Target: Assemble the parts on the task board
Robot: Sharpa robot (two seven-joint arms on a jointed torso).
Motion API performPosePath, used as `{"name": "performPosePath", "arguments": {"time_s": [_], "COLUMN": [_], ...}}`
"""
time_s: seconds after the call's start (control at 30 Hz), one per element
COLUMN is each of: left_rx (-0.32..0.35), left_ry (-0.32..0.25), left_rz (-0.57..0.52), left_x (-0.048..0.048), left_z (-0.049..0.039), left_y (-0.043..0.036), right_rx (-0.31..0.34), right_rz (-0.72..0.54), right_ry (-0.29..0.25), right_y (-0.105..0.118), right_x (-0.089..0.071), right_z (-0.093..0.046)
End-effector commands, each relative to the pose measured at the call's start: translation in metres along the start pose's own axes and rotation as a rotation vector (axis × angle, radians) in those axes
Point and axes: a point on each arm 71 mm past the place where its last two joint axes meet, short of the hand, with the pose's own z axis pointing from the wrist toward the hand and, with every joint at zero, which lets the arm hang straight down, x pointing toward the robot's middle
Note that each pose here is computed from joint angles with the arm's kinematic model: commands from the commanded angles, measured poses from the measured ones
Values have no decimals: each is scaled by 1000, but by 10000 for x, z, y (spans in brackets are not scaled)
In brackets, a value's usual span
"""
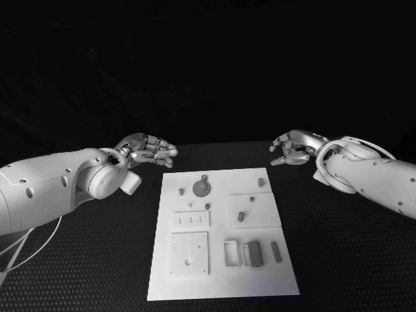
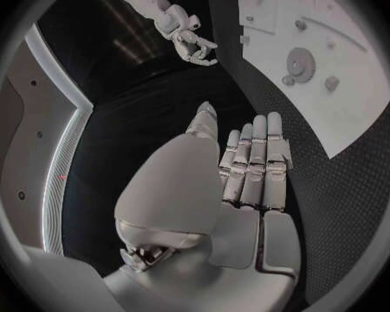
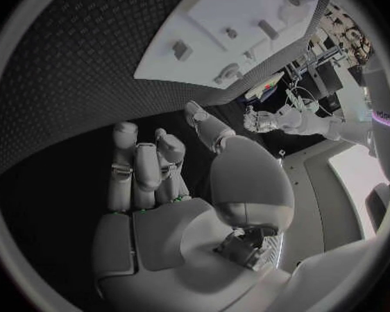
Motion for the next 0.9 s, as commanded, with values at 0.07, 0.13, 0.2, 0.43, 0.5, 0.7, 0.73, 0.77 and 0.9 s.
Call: {"name": "performPosePath", "arguments": {"time_s": [0.07,0.13,0.2,0.43,0.5,0.7,0.73,0.77,0.9], "left_rx": [20,19,30,52,50,48,48,47,45], "left_ry": [28,33,57,92,94,94,94,96,99], "left_rz": [10,9,4,12,11,11,11,11,10], "left_x": [41,46,65,100,106,110,110,111,116], "left_z": [0,-3,-6,-6,-6,-4,-5,-5,-6], "left_y": [-5,6,13,23,33,35,35,35,36], "right_rx": [-34,-26,-20,-11,-13,-10,-12,-14,-16], "right_rz": [-86,-88,-87,-75,-74,-71,-71,-70,-63], "right_ry": [54,65,80,109,108,112,111,112,115], "right_y": [-80,-121,-156,-173,-162,-144,-136,-128,-101], "right_x": [172,256,371,600,620,670,676,685,700], "right_z": [-49,-60,-75,-72,-64,-57,-52,-48,-34]}}
